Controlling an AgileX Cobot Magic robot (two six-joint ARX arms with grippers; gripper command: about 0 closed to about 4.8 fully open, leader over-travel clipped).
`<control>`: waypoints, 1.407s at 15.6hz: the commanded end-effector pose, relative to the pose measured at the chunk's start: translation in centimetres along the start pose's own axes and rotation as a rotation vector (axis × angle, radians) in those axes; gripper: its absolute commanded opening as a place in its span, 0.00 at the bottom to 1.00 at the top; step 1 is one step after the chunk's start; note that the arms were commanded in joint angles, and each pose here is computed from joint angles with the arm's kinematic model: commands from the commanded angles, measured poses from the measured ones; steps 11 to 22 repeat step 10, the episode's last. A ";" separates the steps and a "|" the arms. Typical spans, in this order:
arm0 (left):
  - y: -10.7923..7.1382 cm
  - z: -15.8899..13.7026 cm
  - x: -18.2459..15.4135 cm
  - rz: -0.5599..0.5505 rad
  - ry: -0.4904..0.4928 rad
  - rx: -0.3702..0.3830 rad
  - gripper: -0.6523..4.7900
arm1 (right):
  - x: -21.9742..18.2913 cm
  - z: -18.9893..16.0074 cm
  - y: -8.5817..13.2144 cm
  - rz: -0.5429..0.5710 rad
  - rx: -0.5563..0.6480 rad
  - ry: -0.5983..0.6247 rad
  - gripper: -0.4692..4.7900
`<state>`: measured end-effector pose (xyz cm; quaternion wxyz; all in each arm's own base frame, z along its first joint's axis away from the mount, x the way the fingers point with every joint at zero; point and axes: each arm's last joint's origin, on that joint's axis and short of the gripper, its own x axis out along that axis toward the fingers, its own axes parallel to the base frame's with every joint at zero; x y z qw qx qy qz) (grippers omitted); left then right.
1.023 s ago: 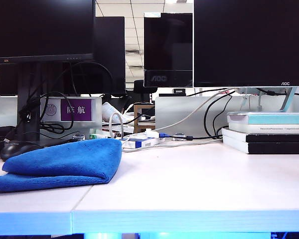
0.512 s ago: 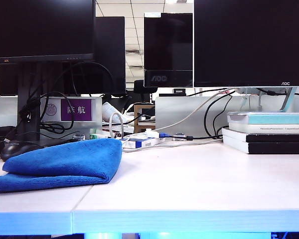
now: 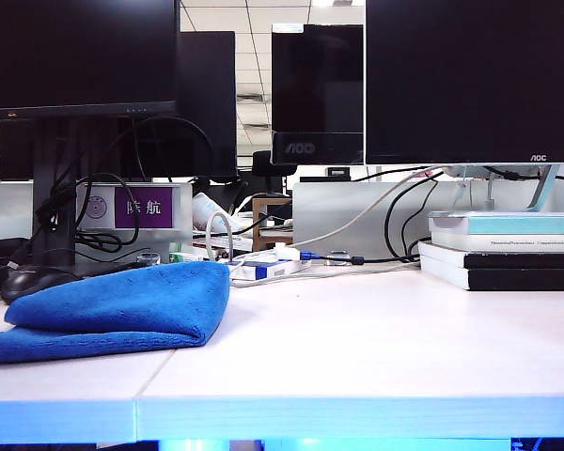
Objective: Wipe the table from right to left using the rag.
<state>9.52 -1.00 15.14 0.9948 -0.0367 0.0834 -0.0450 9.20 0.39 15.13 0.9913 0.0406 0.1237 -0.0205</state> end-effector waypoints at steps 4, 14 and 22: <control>0.0 -0.3 0.0 -0.003 0.015 0.000 0.12 | 0.0 -0.1 0.0 0.049 -0.031 0.019 0.09; 0.0 -0.3 0.0 -0.003 0.015 0.000 0.12 | 0.0 -0.1 0.0 0.055 0.036 0.020 0.09; 0.0 -0.3 0.0 -0.003 0.015 0.000 0.12 | 0.0 -0.1 0.0 0.055 0.036 0.020 0.09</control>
